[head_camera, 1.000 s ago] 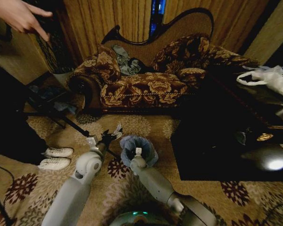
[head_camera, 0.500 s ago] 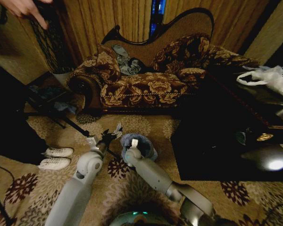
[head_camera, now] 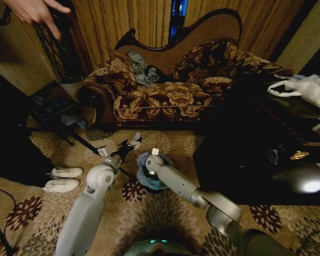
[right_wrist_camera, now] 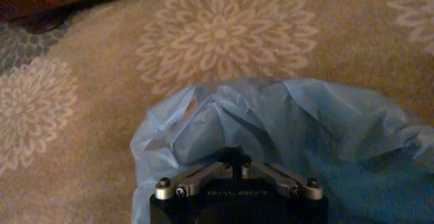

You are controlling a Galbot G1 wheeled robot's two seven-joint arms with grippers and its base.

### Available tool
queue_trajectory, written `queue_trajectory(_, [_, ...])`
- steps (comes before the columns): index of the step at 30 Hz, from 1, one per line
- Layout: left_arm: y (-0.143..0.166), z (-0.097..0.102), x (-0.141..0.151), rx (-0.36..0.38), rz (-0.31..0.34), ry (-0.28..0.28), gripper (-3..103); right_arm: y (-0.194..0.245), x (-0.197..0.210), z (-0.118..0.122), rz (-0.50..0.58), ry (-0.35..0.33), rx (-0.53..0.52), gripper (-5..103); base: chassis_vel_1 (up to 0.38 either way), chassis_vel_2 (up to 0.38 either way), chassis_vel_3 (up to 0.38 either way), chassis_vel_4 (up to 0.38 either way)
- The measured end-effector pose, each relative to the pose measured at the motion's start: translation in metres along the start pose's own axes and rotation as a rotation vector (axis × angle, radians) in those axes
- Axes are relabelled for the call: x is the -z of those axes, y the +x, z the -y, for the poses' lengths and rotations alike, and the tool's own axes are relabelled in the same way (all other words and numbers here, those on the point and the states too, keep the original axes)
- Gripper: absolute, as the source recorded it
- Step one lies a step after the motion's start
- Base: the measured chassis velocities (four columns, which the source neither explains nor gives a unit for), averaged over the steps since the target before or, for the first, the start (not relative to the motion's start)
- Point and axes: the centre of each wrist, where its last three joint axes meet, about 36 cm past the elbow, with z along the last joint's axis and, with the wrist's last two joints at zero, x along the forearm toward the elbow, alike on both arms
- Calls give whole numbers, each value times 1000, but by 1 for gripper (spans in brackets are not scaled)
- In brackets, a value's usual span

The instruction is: Place a garbage bag over the trash bin.

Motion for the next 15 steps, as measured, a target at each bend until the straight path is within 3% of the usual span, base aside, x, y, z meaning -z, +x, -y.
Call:
queue_trajectory(6, [26, 5, 16, 66, -36, 27, 100, -8, 10, -4, -40, -40, -4, 0, 0, 0, 0, 0])
queue_trajectory(10, [43, 5, 29, 97, -29, 21, 100, -24, 22, 14, -70, -79, -65, 0, 0, 0, 0, 0])
queue_trajectory(15, [49, -18, 37, 160, -27, 4, 100, -37, 28, 30, -68, -80, -94, 0, 0, 0, 0, 0])
